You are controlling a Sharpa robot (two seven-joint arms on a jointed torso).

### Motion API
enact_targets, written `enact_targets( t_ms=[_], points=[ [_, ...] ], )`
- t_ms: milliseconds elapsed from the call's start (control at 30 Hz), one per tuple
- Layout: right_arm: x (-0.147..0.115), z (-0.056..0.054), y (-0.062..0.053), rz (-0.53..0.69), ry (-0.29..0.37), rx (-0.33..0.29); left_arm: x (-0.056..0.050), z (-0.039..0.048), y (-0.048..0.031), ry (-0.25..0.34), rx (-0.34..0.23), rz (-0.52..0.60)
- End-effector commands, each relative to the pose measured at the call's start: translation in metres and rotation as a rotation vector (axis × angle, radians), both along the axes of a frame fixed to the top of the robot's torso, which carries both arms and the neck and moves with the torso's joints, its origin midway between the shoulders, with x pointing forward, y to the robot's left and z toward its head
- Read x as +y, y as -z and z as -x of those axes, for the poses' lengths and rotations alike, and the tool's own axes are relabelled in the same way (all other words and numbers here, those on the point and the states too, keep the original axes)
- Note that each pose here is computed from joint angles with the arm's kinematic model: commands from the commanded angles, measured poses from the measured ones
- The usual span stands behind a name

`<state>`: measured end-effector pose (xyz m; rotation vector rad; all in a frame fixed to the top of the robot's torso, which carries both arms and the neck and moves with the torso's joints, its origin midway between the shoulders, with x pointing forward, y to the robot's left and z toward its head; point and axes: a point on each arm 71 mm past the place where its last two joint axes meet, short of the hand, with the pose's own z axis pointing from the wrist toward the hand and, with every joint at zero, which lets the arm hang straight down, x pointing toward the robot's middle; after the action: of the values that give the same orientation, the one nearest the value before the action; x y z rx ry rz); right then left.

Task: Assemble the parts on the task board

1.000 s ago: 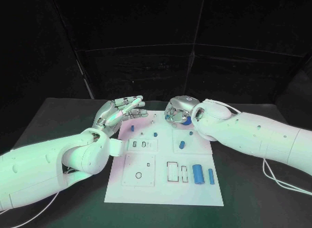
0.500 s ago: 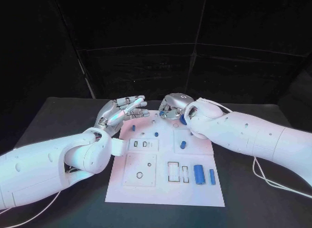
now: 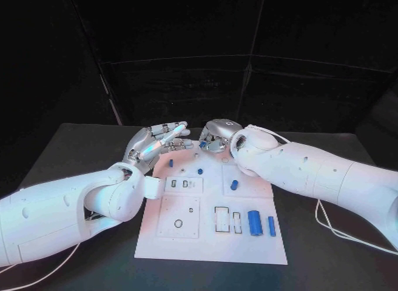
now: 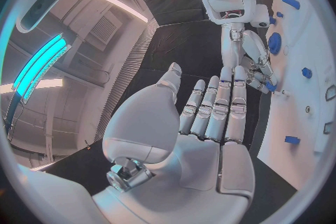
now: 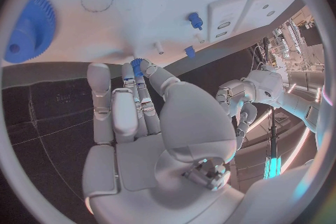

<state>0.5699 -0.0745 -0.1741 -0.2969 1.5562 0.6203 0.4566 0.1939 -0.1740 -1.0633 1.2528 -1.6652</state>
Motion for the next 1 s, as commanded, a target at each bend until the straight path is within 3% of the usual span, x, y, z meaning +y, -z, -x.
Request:
enact_targets(
  t_ms=[33, 1000],
  points=[
    [0.0032, -0.0012, -0.0001, 0.007, -0.008, 0.013, -0.0014, 0.0, -0.0022, 0.01, -0.014, 0.008],
    [0.0114, -0.0073, 0.002, 0.036, 0.039, 0.014, -0.0044, -0.0011, -0.0079, 0.02, -0.024, 0.012]
  ],
)
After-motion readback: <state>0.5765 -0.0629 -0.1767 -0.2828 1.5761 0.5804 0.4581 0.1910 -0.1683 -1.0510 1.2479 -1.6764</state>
